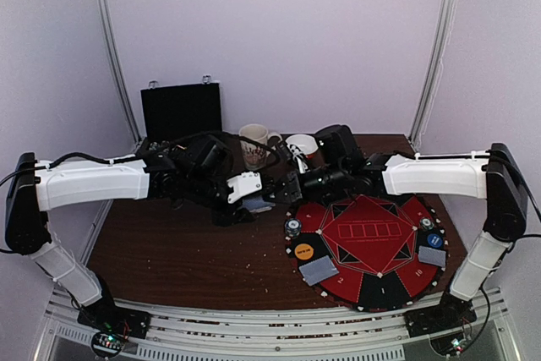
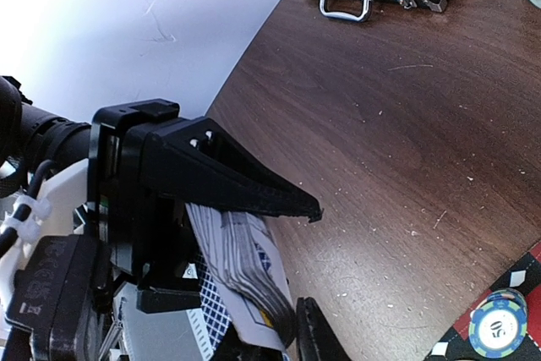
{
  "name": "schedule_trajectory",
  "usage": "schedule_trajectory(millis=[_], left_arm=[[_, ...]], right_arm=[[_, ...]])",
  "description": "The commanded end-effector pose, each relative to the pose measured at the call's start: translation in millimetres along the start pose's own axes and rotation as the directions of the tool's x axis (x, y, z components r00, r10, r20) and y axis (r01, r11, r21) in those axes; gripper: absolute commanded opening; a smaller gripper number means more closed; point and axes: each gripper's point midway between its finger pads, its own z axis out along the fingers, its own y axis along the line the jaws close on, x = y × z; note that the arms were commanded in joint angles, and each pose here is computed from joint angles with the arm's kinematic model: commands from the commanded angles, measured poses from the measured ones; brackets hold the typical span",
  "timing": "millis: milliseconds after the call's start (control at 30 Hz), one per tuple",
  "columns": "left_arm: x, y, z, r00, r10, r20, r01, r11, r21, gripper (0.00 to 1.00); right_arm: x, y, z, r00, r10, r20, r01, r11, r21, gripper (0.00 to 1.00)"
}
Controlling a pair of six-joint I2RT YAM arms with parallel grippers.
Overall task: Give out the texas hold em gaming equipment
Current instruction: Pick up the poker card from the face-down deck piles, then distribute the poker card in the big blind area.
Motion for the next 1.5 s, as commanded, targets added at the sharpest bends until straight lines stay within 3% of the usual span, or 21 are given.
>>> schedule_trajectory(millis=[0, 167, 367, 667, 1067, 1200, 1333, 1467], left_arm=[[-9.2, 6.0, -0.7, 0.999, -0.001, 0.04, 0.001, 1.0, -0.019, 0.51], [-9.1, 6.1, -0.7, 0.999, -0.001, 0.039, 0.002, 1.0, -0.02, 0.51], [-9.4, 5.7, -0.7, 0.999, 0.0, 0.04, 0.001, 1.0, -0.019, 0.51], [-8.0, 6.1, 0.0, 0.999, -0.001, 0.035, 0.002, 1.0, -0.021, 0.51], [-8.9, 6.3, -0.2, 0.999, -0.001, 0.037, 0.001, 1.0, -0.02, 0.51], [-8.9, 7.0, -0.5, 0.999, -0.001, 0.037, 0.002, 1.0, -0.024, 0.51], [-9.7, 7.8, -1.2, 0.999, -0.001, 0.038, 0.002, 1.0, -0.027, 0.51], [-9.1, 7.2, -0.2, 0.999, -0.001, 0.036, 0.001, 1.0, -0.024, 0.51]], right_arm=[[-5.8, -3.2, -12.8, 1.0, -0.009, 0.002, 0.009, 0.998, 0.057, 0.18], [-7.8, -3.1, -16.1, 1.0, -0.016, -0.003, 0.017, 0.997, 0.079, 0.14], [-8.8, -2.9, -20.2, 1.0, -0.017, -0.009, 0.017, 0.996, 0.089, 0.0], [-18.7, -0.3, -38.4, 0.999, -0.044, -0.008, 0.045, 0.99, 0.137, 0.0], [-14.4, -1.7, -111.8, 0.999, -0.049, -0.019, 0.052, 0.975, 0.216, 0.0], [14.3, -8.1, -119.2, 0.998, 0.024, -0.061, -0.014, 0.985, 0.172, 0.0], [78.1, -33.4, -100.4, 0.963, 0.169, -0.211, -0.14, 0.979, 0.147, 0.0], [112.3, -42.4, -79.0, 0.945, 0.193, -0.264, -0.171, 0.98, 0.106, 0.0]])
